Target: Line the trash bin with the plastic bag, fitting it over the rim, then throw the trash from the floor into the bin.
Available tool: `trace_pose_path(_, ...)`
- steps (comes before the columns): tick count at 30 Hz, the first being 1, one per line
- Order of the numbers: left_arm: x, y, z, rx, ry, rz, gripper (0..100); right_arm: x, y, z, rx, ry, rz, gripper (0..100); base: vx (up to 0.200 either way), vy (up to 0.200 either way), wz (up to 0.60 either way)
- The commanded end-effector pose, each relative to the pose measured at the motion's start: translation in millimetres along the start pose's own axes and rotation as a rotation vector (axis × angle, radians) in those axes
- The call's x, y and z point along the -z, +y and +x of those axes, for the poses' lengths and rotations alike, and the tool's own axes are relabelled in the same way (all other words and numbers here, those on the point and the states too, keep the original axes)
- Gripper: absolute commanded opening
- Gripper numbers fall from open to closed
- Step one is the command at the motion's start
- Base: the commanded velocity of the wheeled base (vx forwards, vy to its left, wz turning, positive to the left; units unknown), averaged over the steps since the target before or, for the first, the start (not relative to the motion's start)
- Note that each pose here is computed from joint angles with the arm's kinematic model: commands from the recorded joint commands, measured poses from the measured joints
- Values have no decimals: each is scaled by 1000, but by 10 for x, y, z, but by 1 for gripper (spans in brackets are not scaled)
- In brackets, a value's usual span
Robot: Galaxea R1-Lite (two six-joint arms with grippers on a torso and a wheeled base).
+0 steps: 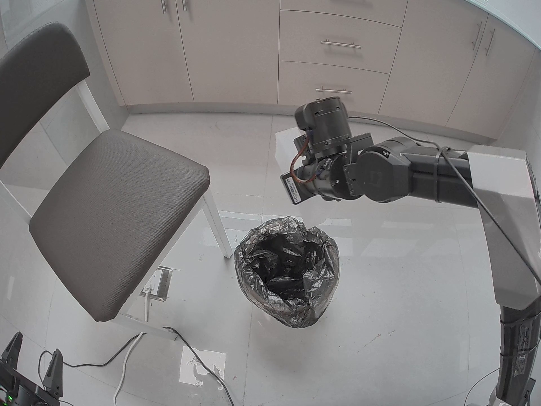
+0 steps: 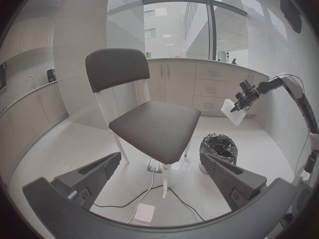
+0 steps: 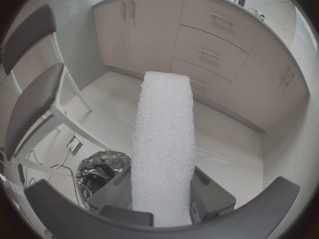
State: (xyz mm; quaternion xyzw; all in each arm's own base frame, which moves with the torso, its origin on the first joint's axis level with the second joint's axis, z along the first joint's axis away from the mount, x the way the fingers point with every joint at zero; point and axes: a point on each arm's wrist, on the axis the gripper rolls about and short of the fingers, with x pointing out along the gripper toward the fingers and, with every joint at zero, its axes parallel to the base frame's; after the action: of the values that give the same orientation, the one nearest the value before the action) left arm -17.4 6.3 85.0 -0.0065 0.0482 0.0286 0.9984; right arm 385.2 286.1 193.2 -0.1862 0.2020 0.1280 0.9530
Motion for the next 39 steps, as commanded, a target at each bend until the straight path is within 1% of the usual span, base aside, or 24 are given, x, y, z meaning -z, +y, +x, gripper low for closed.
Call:
trace_pose_path(1, -1, 0, 1, -1, 1, -1, 100, 21, 269, -50, -26, -1, -31, 0, 0, 0, 0)
trace_pose_path(2, -1, 0, 1, -1, 1, -1, 100, 33, 345, -52, -37, -4, -42, 0, 0, 0, 0)
trace_pose_path(5, -1, 0, 1, -1, 1, -2, 100, 106, 447, 15, -51, 9, -68, 0, 0, 0, 0)
trace_pose_path(7, -3, 0, 1, -1, 0, -3, 100, 131, 463, 41, -52, 16, -76, 0, 0, 0, 0)
trace_pose_path(8, -3, 0, 1, -1, 0, -3, 100, 191, 501, 103, -54, 31, -97, 0, 0, 0, 0)
trace_pose_path(12, -3, 0, 1, -1, 0, -3, 100, 535, 690, 400, -72, 123, -189, 0, 0, 0, 0)
trace_pose_path(13, -3, 0, 1, -1, 0, -3, 100, 535, 690, 400, -72, 123, -189, 0, 0, 0, 0)
trace_pose_path(14, -3, 0, 1, -1, 0, -3, 100, 786, 804, 591, -80, 182, -246, 0, 0, 0, 0)
trace_pose_path(15, -3, 0, 1, -1, 0, -3, 100, 931, 864, 681, -89, 221, -284, 0, 0, 0, 0)
trace_pose_path(16, -3, 0, 1, -1, 0, -3, 100, 1041, 890, 745, -95, 256, -313, 0, 0, 0, 0)
trace_pose_path(18, -3, 0, 1, -1, 0, -4, 100, 1167, 920, 798, -103, 304, -346, 0, 0, 0, 0)
trace_pose_path(28, -3, 0, 1, -2, 0, -26, 100, 1168, 944, 777, -108, 309, -352, 0, 0, 0, 0)
trace_pose_path(39, -3, 0, 1, -2, 0, -27, 100, 1133, 815, 806, -89, 309, -331, 0, 0, 0, 0)
